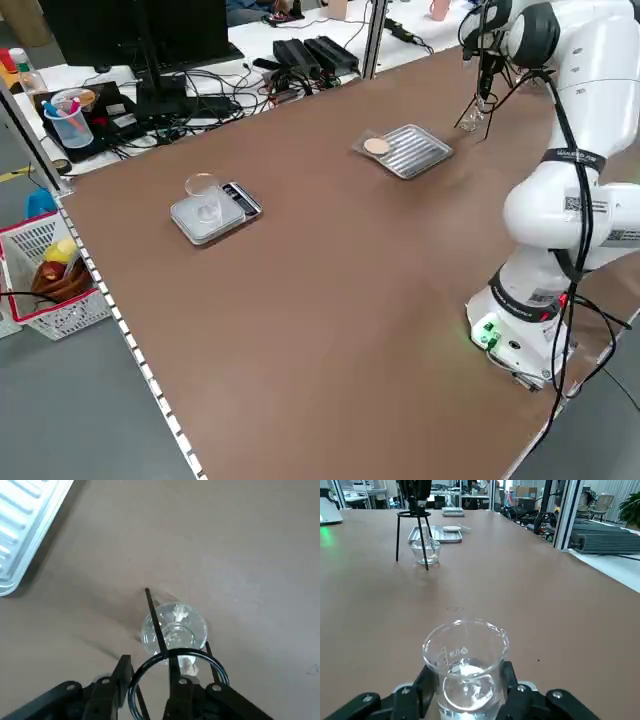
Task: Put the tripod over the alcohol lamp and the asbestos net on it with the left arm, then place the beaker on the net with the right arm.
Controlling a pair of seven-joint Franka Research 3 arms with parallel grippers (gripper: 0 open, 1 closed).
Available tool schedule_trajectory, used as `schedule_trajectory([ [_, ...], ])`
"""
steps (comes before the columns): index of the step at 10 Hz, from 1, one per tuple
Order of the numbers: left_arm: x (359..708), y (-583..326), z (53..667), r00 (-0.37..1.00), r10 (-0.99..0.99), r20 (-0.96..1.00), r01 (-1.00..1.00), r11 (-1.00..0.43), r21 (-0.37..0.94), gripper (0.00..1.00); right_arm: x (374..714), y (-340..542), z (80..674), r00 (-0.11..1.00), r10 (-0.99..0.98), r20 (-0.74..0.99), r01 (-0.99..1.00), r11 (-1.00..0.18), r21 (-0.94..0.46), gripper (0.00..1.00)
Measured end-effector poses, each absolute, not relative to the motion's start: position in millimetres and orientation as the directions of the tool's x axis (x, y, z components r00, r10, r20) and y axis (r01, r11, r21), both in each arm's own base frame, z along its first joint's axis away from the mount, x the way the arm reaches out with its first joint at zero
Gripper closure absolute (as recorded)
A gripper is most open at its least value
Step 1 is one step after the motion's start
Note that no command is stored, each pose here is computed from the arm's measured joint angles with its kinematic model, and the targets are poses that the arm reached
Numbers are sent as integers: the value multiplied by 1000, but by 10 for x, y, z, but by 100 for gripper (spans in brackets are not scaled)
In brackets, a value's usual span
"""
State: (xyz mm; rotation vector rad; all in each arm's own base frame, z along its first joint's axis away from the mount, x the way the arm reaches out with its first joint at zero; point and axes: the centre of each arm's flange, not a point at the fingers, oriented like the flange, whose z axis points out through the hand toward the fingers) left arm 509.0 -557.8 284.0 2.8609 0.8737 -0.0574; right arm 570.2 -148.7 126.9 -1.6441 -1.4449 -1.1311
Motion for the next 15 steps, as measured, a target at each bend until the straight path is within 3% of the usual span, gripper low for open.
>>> schedule_trajectory([
  [7, 5164, -5456, 3258, 823, 563, -73, 568, -816, 112, 57, 5717, -1417, 1268, 10, 408, 913, 986, -156, 59, 42],
  [10, 5582, -4945, 3694, 798, 600, -53, 601, -789, 130, 57, 5718, -1417, 1267, 10, 408, 913, 986, -156, 59, 42],
  [15, 6344, -3200, 3670, 883, 467, -48, 470, -878, 90, 57, 5721, -1396, 1267, 10, 406, 914, 986, -154, 57, 42],
])
